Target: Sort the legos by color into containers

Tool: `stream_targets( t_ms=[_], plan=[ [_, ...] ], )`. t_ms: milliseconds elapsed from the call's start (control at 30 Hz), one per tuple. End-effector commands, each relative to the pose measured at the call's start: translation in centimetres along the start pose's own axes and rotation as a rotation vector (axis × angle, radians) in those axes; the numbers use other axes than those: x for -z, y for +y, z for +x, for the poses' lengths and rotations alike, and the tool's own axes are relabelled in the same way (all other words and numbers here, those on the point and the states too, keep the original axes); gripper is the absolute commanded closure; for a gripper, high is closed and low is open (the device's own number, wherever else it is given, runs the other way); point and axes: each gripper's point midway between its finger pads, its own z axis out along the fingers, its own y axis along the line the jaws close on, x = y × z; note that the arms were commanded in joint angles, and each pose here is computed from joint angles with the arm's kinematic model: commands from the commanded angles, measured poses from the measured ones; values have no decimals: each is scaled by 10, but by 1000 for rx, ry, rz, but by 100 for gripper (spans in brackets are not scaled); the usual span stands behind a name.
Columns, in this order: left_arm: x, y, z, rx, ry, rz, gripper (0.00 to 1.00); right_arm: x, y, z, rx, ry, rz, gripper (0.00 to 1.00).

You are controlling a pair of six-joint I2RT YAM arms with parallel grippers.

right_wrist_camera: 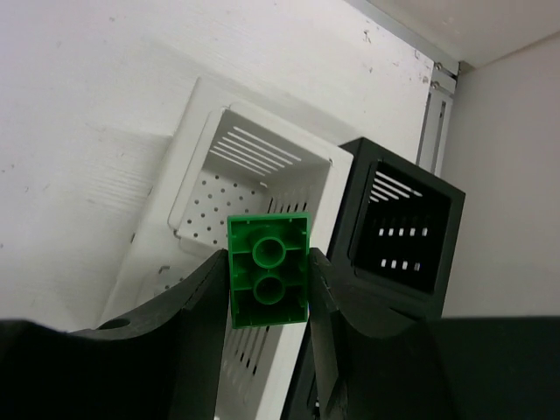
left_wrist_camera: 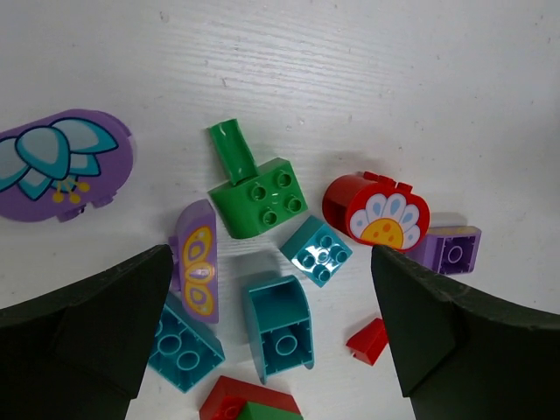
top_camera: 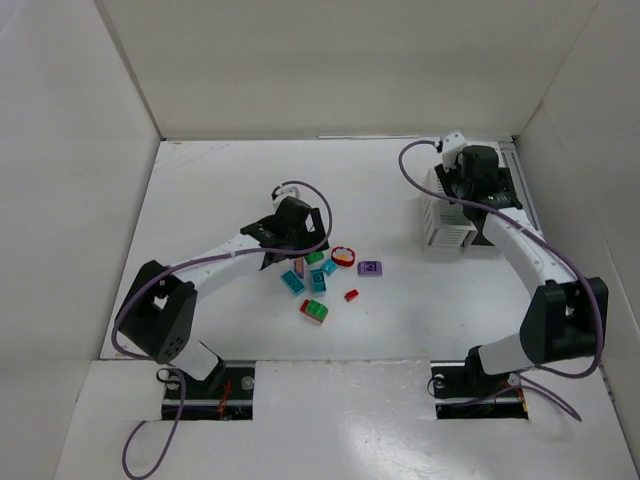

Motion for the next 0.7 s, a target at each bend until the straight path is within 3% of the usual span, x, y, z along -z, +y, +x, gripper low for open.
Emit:
stream_targets(
  t_ms=[0, 133, 433, 667],
  plan=[
    [1, -18, -18, -13, -22, 48, 6, -6, -30, -45, 28, -135, 79, 60],
    [-6, -17, -12, 1, 6, 36, 7, -25, -26, -40, 37, -122, 62, 58],
    [-27, -4, -16, 12, -22, -64, 10, -36, -12, -38, 44, -130, 1, 35],
    [-27, -9, -36, -58, -67, -80, 10, -26, -9, -40, 42, -164, -34, 32]
  ],
)
